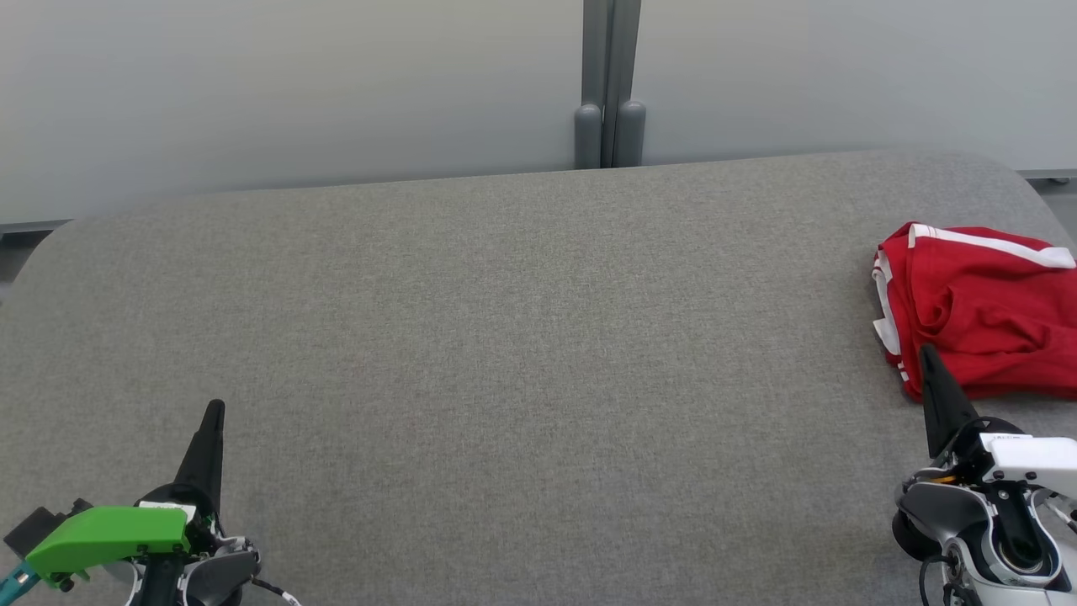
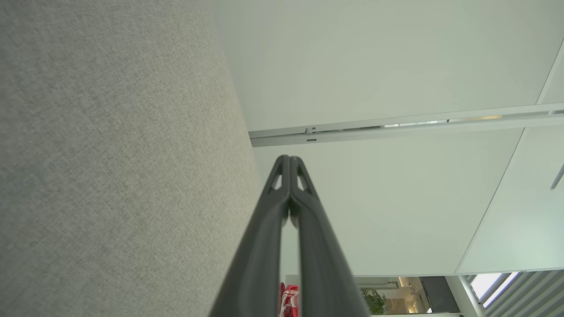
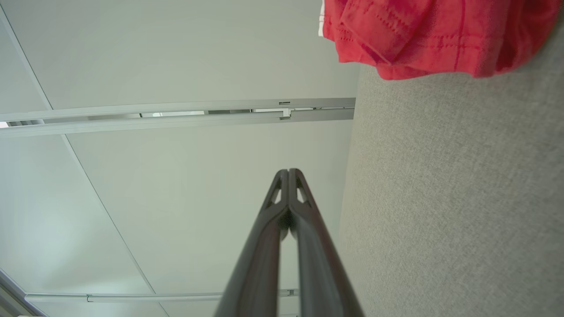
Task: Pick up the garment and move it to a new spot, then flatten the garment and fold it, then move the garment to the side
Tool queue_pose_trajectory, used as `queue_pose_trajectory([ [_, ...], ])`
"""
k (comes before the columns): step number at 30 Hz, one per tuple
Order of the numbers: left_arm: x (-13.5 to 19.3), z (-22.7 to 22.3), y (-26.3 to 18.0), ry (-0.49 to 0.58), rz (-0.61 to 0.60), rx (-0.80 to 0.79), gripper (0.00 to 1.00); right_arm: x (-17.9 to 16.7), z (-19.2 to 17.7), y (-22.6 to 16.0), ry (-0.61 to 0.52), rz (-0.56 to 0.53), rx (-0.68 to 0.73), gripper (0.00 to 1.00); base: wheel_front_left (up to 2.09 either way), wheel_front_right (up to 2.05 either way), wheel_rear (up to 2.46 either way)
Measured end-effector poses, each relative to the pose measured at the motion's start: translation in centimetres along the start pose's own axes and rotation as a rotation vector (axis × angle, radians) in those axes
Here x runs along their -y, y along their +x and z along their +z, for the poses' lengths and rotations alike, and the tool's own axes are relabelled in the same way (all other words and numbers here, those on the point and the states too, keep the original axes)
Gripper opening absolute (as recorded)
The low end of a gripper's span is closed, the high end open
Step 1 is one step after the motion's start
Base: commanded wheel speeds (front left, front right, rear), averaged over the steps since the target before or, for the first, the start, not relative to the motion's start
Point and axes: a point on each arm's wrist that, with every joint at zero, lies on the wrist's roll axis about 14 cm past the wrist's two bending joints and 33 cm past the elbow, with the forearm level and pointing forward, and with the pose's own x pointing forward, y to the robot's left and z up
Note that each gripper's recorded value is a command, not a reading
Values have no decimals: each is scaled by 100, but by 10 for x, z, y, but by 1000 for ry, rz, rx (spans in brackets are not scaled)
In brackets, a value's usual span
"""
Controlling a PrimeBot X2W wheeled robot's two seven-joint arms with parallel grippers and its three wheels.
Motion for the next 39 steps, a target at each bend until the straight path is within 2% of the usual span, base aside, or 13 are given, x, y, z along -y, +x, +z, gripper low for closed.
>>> queue_pose_trajectory([
  [39, 2, 1, 0, -23, -11, 5, 0, -1, 1, 0, 12, 5, 5, 0, 0, 0, 0],
])
